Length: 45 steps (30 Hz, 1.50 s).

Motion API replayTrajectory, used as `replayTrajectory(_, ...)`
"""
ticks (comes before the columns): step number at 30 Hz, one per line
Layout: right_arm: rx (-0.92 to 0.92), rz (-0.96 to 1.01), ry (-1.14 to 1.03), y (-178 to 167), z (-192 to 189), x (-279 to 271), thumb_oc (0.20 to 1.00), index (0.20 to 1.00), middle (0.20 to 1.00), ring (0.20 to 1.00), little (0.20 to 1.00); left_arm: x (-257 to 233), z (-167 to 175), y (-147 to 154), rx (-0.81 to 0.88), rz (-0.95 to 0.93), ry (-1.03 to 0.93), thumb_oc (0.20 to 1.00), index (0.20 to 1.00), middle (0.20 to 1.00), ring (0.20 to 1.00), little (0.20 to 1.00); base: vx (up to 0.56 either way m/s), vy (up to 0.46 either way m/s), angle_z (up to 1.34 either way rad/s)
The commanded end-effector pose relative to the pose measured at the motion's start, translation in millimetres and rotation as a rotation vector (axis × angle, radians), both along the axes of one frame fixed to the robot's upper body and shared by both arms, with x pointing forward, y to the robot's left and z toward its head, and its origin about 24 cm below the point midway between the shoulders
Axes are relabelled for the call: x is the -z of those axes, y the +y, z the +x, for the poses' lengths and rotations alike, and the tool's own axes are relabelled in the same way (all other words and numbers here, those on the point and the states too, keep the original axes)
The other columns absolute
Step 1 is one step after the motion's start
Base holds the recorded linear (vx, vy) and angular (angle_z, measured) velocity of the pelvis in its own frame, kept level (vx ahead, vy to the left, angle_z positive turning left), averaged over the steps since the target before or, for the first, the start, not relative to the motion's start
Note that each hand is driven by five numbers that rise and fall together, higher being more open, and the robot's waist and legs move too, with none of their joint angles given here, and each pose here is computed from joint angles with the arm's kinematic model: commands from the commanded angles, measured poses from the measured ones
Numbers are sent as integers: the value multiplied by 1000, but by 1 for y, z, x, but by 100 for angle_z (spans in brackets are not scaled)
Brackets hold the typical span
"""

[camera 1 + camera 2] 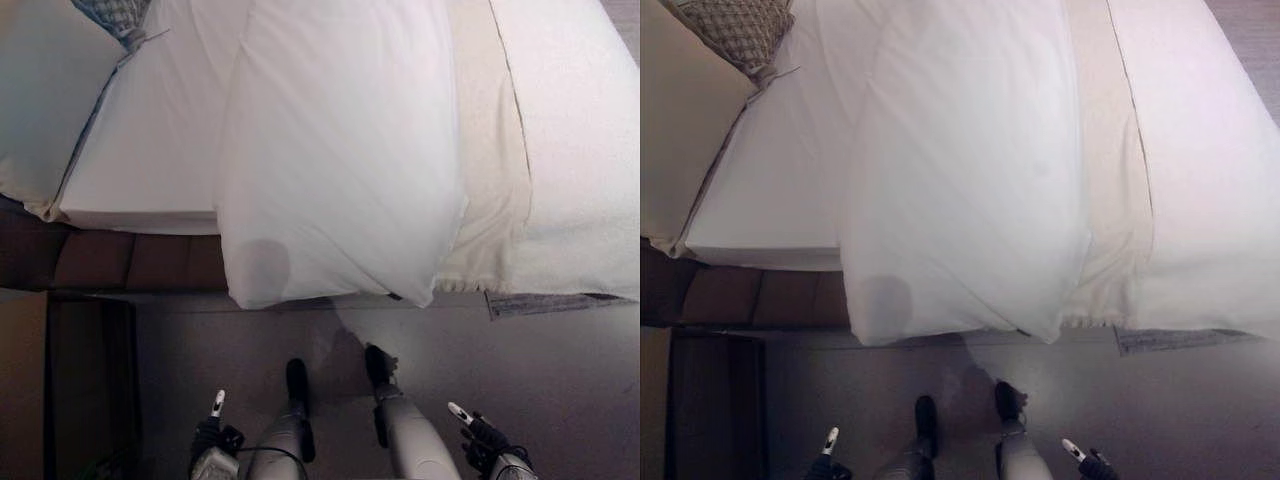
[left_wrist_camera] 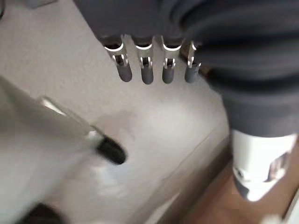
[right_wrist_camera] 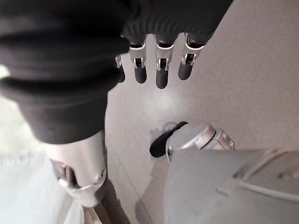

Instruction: Make the bed

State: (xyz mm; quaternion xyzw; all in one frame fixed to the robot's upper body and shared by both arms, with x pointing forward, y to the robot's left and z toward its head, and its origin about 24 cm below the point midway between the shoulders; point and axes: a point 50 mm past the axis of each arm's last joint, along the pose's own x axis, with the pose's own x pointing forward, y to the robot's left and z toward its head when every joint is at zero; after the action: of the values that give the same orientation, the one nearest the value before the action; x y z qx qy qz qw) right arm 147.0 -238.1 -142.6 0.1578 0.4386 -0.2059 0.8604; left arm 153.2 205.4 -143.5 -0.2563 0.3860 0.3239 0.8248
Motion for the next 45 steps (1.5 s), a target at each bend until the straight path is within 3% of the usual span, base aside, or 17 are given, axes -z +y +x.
replayTrajectory(1,-76,-13,-17,6,1,-1,1000,1000,1000,1000,1000,-6,12,1,111,19,-64,1000,1000,1000,1000,1000,2,-6,9)
replayTrajectory(2,-76,-14,-34,7,5,-2,1000,1000,1000,1000,1000,-8,14,-1,125,19,-78,1000,1000,1000,1000,1000,0,-14,7)
replayTrajectory(3,-88,-10,-103,11,17,-9,1000,1000,1000,1000,1000,-17,28,-3,259,82,-135,1000,1000,1000,1000,1000,0,0,0)
replayTrajectory(5,-98,-15,-140,12,23,-13,1000,1000,1000,1000,1000,-20,32,-3,289,98,-156,1000,1000,1000,1000,1000,0,0,0)
replayTrajectory(7,-139,-22,-285,22,51,-31,1000,1000,1000,1000,1000,-43,60,-3,440,184,-294,1000,1000,1000,1000,1000,0,0,0)
replayTrajectory(13,-288,-14,-566,49,105,-79,1000,1000,1000,1000,1000,-78,103,-20,572,159,-512,1000,1000,1000,1000,1000,-1,1,-1)
replayTrajectory(15,-397,5,-694,64,136,-109,1000,1000,1000,1000,1000,-107,133,-38,700,160,-648,1000,1000,1000,1000,1000,-44,6,-15)
replayTrajectory(18,-484,18,-750,74,152,-125,1000,1000,1000,1000,1000,-124,149,-48,771,160,-719,1000,1000,1000,1000,1000,-61,-7,-5)
replayTrajectory(22,-602,41,-821,89,177,-153,1000,1000,1000,1000,1000,-163,179,-65,893,199,-836,1000,1000,1000,1000,1000,-81,-28,4)
replayTrajectory(23,-663,51,-865,102,192,-172,1000,1000,1000,1000,1000,-192,196,-75,987,270,-905,1000,1000,1000,1000,1000,-67,-20,5)
replayTrajectory(29,-822,12,-1020,117,229,-244,1000,1000,1000,1000,1000,-276,231,-94,1155,485,-1086,1000,1000,1000,1000,1000,-97,-26,15)
replayTrajectory(35,-898,-140,-1070,121,255,-301,1000,1000,1000,1000,1000,-349,249,-93,1232,733,-1175,1000,1000,1000,1000,1000,-26,-4,3)
replayTrajectory(39,-811,-216,-1117,116,270,-340,1000,1000,1000,1000,1000,-393,258,-86,1158,919,-1188,1000,1000,1000,1000,1000,0,0,-4)
replayTrajectory(41,-811,-216,-1117,116,270,-339,1000,1000,1000,1000,1000,-393,258,-86,1158,919,-1188,1000,1000,1000,1000,1000,0,0,0)
replayTrajectory(43,-760,-307,-1181,109,277,-381,1000,1000,1000,1000,1000,-429,263,-72,1044,1190,-1136,1000,1000,1000,1000,1000,34,33,-3)
replayTrajectory(45,-714,-283,-1194,104,278,-385,1000,1000,1000,1000,1000,-433,265,-67,1004,1217,-1112,1000,1000,1000,1000,1000,31,13,-9)
